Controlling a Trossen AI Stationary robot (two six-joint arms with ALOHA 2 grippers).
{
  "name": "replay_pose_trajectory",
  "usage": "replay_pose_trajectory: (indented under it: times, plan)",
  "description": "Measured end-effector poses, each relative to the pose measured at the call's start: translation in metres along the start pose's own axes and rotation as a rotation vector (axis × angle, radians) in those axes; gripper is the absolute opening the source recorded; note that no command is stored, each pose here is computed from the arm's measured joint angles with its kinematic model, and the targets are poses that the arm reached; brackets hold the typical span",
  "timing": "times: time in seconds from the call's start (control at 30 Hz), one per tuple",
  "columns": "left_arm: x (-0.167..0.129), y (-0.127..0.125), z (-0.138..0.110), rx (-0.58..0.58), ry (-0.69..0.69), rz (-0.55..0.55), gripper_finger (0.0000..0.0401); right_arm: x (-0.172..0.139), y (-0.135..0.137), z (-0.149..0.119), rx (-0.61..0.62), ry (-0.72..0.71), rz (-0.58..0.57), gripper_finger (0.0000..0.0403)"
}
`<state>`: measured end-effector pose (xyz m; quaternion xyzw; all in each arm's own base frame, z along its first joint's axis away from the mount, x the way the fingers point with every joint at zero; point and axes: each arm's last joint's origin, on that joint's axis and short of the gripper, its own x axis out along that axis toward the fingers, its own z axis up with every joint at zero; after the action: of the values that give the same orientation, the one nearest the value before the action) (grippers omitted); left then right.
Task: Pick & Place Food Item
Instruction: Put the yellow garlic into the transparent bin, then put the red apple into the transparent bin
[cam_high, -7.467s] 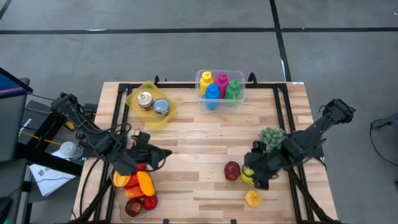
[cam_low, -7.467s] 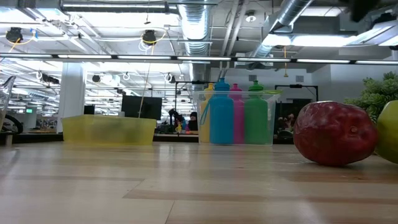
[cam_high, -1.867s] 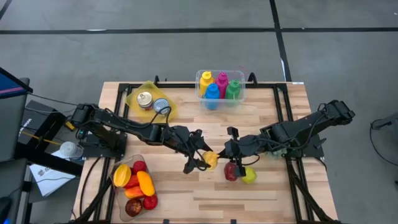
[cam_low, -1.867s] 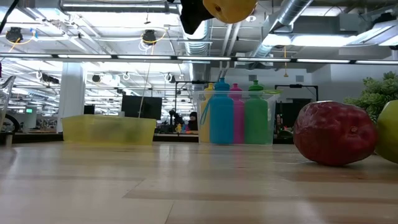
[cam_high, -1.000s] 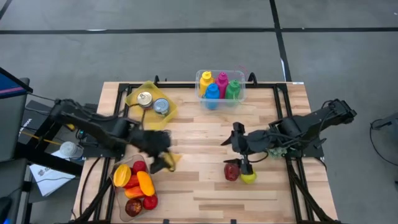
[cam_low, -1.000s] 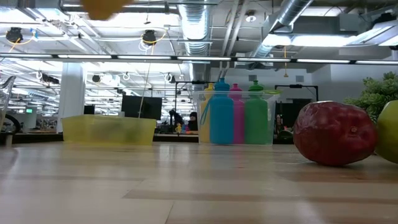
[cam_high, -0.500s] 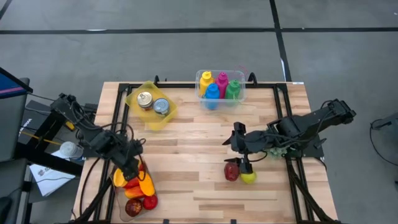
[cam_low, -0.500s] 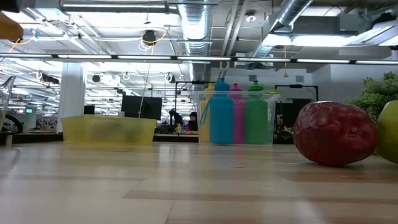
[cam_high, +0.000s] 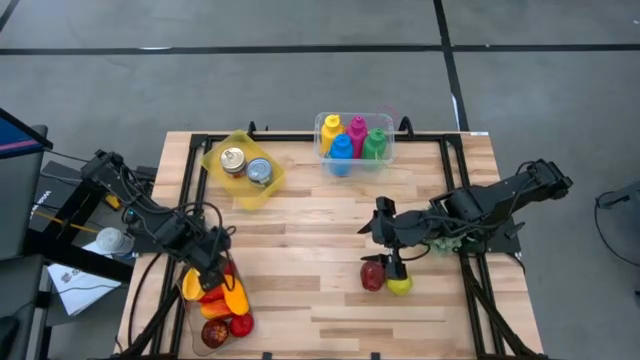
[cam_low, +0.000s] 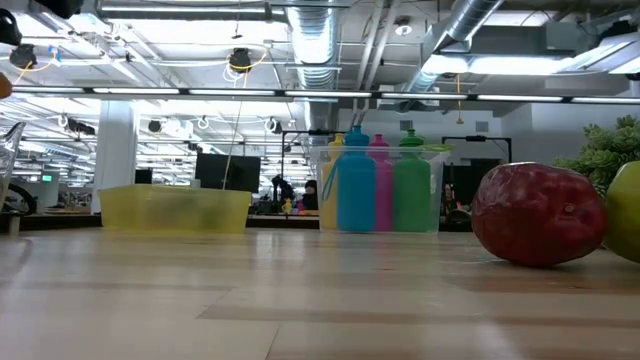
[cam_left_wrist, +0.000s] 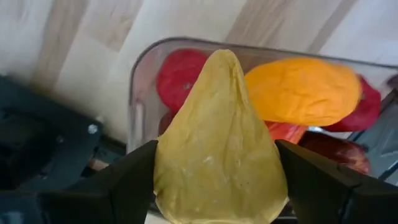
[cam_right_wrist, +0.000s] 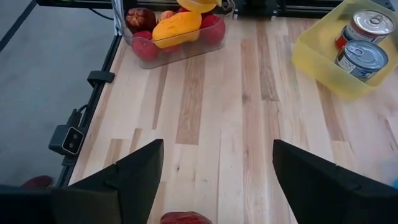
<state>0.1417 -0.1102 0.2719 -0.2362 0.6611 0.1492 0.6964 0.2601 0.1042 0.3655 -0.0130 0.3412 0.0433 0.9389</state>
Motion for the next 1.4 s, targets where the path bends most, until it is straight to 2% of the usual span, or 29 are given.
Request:
replay_pose_trajectory:
  times: [0.5, 0.7, 0.83, 0.97, 1.1, 1.4]
  plan:
    - [0.000, 0.000, 0.002, -0.051, -0.003, -0.005, 0.0343, 0.000, 0.000, 0.000, 0.000, 0.001, 0.003, 0.0291]
    - [0.000, 0.000, 0.001, -0.091, 0.021, -0.011, 0.0349, 0.000, 0.000, 0.000, 0.000, 0.001, 0.004, 0.0291]
    - [0.000, 0.000, 0.001, -0.162, 0.020, -0.015, 0.0346, 0.000, 0.000, 0.000, 0.006, 0.001, 0.005, 0.0291]
    - [0.000, -0.003, 0.002, -0.216, 0.013, -0.042, 0.0342, 0.000, 0.001, -0.004, 0.058, 0.040, -0.001, 0.0291]
    - [-0.001, -0.008, 0.004, -0.217, -0.002, -0.099, 0.0340, 0.011, 0.003, -0.022, 0.137, 0.146, -0.018, 0.0291]
    - [-0.006, -0.021, 0.009, -0.208, -0.045, -0.267, 0.0340, 0.045, 0.012, -0.084, 0.177, 0.414, -0.026, 0.0291]
